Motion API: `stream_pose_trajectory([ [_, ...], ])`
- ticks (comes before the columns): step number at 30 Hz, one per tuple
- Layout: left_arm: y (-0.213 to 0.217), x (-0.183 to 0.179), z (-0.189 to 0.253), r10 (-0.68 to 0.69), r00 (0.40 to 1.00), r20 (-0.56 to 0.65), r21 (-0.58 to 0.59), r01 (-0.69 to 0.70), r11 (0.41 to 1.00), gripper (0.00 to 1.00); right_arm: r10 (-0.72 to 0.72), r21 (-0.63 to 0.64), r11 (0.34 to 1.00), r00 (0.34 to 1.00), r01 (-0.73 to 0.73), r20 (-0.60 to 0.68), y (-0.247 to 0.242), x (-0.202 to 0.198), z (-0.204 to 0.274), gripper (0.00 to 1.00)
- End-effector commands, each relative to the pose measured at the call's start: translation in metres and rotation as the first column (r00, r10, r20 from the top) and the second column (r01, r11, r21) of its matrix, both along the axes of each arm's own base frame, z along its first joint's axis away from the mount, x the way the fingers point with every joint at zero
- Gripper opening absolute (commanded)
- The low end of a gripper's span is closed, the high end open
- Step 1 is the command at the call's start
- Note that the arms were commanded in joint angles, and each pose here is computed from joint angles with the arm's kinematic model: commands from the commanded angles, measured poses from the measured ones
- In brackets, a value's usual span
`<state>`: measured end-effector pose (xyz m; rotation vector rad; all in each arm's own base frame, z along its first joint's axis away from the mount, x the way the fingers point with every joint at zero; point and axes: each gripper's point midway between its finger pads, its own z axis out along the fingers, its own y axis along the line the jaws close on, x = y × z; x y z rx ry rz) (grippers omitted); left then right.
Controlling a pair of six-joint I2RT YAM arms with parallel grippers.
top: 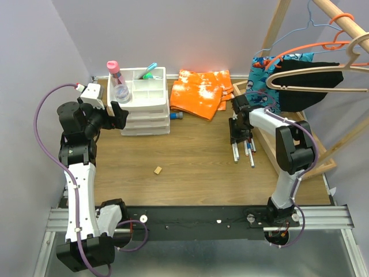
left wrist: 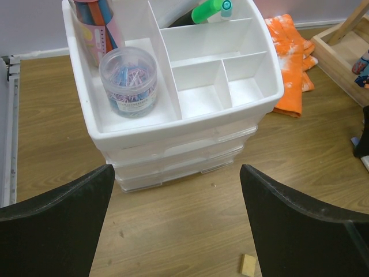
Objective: Sort the stationery into containers
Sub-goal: Move the pen to the center of the board.
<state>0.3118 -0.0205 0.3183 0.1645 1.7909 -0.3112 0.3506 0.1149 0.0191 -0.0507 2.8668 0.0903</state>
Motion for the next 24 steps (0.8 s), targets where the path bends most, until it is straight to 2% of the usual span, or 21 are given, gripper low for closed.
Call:
stream_pose_trajectory([
  [1, 0.002, 0.001, 0.004, 0.006, 1.000, 0.016, -0.005, -0.006, 1.000, 0.99, 0.063, 0.113, 0.992, 0.998, -0.060, -0.018, 0.051, -0.001, -0.002, 0.38],
  [5, 0.002, 0.000, 0.005, 0.008, 1.000, 0.019, 0.001, -0.008, 1.000, 0.99, 0.094, 0.108, 0.990, 0.996, -0.092, -0.007, 0.067, 0.005, -0.005, 0.40],
  [6, 0.002, 0.000, 0.006, 0.008, 1.000, 0.019, 0.004, -0.009, 1.000, 0.99, 0.094, 0.099, 0.991, 0.996, -0.093, -0.006, 0.067, 0.008, -0.007, 0.44],
  [7, 0.003, 0.000, 0.005, 0.009, 1.000, 0.017, 0.007, -0.009, 1.000, 0.99, 0.092, 0.078, 0.993, 0.996, -0.091, -0.007, 0.066, 0.008, -0.009, 0.55],
  [9, 0.003, -0.002, 0.005, 0.009, 1.000, 0.017, 0.009, -0.009, 1.000, 0.99, 0.087, 0.064, 0.994, 0.996, -0.087, 0.007, 0.064, 0.012, -0.006, 0.60],
  [16, 0.005, 0.000, 0.003, 0.016, 1.000, 0.012, 0.009, -0.016, 1.000, 0.99, 0.088, 0.070, 0.993, 0.990, -0.096, 0.112, 0.069, 0.027, 0.039, 0.52],
  [24, 0.003, 0.005, 0.003, 0.009, 1.000, 0.018, -0.026, -0.009, 1.000, 0.99, 0.091, 0.057, 0.993, 0.984, -0.101, 0.152, 0.075, 0.023, 0.052, 0.43],
])
